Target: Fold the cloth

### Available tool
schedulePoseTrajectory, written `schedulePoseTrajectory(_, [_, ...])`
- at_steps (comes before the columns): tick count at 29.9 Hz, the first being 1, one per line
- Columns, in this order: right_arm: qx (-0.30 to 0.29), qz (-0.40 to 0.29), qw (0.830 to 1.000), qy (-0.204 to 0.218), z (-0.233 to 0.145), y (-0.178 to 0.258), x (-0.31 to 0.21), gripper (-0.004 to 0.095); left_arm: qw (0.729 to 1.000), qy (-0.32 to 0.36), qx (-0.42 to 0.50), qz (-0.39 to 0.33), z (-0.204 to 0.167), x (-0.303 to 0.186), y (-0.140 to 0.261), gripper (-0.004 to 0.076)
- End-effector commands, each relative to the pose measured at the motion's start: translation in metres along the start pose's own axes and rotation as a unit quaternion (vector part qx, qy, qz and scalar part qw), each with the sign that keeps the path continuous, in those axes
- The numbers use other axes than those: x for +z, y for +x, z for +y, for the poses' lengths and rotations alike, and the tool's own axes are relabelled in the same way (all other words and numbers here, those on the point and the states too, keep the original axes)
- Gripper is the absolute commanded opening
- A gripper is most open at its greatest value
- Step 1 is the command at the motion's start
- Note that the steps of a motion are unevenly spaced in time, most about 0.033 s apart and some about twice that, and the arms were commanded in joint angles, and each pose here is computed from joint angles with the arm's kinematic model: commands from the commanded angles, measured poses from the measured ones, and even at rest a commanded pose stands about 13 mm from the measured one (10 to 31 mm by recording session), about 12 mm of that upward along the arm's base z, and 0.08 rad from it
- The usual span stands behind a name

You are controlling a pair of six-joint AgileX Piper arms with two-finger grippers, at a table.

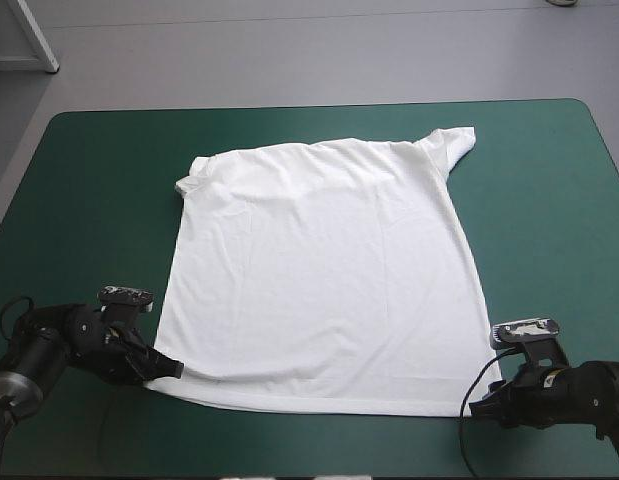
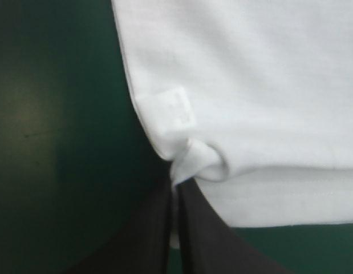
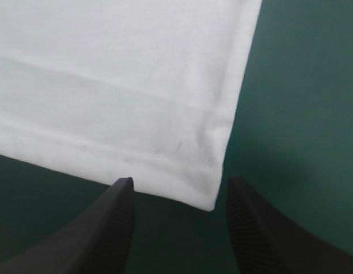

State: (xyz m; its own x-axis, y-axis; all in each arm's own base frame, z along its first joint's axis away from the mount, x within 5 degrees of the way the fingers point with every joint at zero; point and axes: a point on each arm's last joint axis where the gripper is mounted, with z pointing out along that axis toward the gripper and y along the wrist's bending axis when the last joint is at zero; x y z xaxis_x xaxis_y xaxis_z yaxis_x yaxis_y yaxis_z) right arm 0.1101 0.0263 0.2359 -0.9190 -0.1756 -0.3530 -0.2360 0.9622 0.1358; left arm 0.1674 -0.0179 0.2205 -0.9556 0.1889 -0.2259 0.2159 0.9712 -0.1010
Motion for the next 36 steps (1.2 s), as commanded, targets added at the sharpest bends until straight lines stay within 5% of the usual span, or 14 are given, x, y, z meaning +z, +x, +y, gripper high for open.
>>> schedulePoseTrajectory(1, [-0.004,-0.022,1.000,0.017,-0.004,-0.007,-0.004,0.0458,1.000,0.003,0.002,-0.031,-0.002,-0.009,-0.008,0.0019])
schedulePoseTrajectory(11, [-0.004,-0.032,0.999,0.020,-0.005,-0.010,-0.002,0.0441,1.000,0.003,0.005,-0.031,-0.002,-0.009,-0.008,0.0019])
schedulePoseTrajectory(26, [0.020,0.060,0.998,-0.001,-0.009,-0.022,0.030,0.0392,1.000,0.005,0.005,-0.024,-0.002,-0.009,-0.006,0.0019])
schedulePoseTrajectory(36, [0.001,0.063,0.997,-0.034,-0.005,-0.024,0.034,-0.0015,1.000,0.002,0.008,-0.028,-0.002,-0.009,-0.007,0.0019])
